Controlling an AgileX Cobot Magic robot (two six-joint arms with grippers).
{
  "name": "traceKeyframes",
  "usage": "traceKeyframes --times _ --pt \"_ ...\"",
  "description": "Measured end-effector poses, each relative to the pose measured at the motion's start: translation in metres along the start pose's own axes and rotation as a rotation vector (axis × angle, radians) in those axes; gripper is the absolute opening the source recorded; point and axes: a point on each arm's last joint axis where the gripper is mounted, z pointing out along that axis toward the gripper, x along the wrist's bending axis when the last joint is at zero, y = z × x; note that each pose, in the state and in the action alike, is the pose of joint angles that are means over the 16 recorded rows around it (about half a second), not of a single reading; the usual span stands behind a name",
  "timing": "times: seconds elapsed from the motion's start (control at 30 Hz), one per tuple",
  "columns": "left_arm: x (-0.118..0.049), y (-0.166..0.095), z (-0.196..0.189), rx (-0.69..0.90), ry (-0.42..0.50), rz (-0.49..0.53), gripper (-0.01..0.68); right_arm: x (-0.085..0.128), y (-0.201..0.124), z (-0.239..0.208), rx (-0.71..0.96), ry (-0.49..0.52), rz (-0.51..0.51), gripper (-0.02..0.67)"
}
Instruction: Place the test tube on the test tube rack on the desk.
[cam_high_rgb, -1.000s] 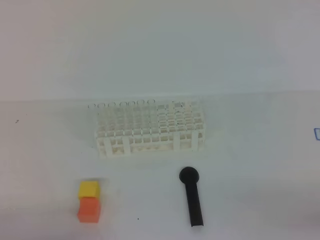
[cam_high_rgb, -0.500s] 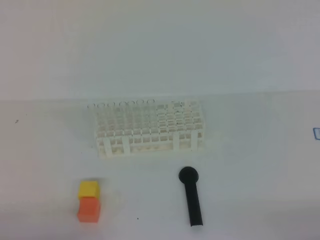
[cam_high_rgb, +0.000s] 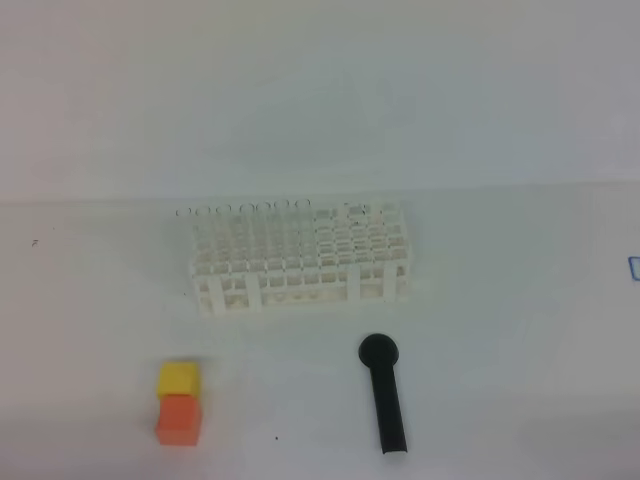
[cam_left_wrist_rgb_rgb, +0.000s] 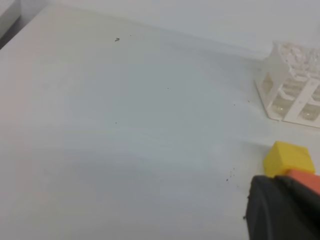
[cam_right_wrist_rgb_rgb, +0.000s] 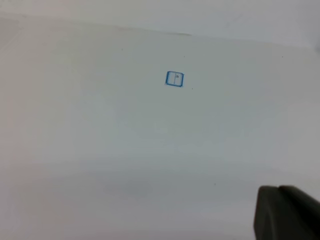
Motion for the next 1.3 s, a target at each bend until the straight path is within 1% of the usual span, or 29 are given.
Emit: traceKeyframes --times 1.3 --pt "-0.0001 0.0000 0.0000 0.000 -0.001 -0.002 -0.001 0.0000 0.0000 0.0000 0.000 0.000 0.000 -0.001"
